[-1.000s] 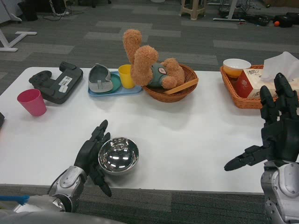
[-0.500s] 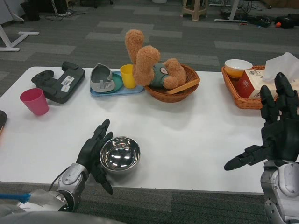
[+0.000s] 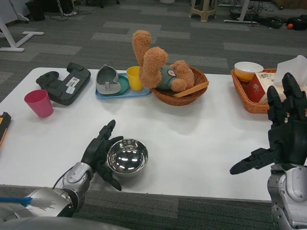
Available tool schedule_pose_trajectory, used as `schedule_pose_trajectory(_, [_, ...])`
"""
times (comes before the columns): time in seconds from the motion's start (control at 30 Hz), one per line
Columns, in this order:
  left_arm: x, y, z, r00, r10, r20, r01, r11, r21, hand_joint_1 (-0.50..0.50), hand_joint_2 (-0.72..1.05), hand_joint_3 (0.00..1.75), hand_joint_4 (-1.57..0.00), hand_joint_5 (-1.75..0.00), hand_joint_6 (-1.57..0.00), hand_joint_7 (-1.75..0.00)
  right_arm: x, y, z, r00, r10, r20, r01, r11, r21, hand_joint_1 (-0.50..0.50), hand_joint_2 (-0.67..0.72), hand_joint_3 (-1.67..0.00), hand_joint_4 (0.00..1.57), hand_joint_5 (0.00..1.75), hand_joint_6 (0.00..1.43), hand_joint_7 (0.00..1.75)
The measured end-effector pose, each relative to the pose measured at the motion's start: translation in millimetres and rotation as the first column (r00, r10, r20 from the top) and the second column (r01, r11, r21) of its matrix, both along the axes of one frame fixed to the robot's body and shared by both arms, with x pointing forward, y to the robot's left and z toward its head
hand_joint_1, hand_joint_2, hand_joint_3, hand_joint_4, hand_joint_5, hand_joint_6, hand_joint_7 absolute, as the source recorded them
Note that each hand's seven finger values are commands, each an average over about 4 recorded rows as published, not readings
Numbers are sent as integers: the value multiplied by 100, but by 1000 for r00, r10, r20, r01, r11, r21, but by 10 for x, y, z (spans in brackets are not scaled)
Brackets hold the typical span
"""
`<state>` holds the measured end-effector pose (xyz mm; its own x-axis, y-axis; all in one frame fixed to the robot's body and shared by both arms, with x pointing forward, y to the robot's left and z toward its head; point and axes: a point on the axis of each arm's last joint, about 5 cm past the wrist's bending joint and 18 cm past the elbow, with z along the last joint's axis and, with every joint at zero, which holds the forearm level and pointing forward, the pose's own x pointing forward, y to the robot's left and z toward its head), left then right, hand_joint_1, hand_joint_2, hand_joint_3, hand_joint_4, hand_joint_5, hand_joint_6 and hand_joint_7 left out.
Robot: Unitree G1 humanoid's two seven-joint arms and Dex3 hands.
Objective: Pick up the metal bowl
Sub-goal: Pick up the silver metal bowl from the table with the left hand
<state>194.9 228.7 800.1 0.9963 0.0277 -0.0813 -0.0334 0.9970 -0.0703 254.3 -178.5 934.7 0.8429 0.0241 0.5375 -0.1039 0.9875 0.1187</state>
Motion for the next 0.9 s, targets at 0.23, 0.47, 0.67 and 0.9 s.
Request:
schedule_pose_trajectory(0.23, [34,-20,11,1000,-15,-10,15,1000,10,-50,16,4,-15,-118,-14,-28,-2,1,2,1000,1,2,-1,1000,1,-17,72,0,0,19,0,21])
schedule_pose_trajectory(0.47, [96,-64,27,999,-26,-28,26,1000,10,-50,41,7,-20,-123,-22,-42,-3,1,2,1000,1,3,-1,1000,1,-20,72,0,0,19,0,21])
schedule_pose_trajectory(0.67, [129,-122,29,999,-27,-40,28,1000,10,-50,56,0,-34,-133,-50,-73,-3,2,1,1000,1,3,-1,1000,1,-17,72,0,0,19,0,21])
schedule_pose_trajectory(0.9, [161,-137,39,998,-26,-52,26,1000,7,-50,69,0,-60,-151,-100,-131,-3,3,1,1000,1,3,-1,1000,2,-17,72,0,0,19,0,21])
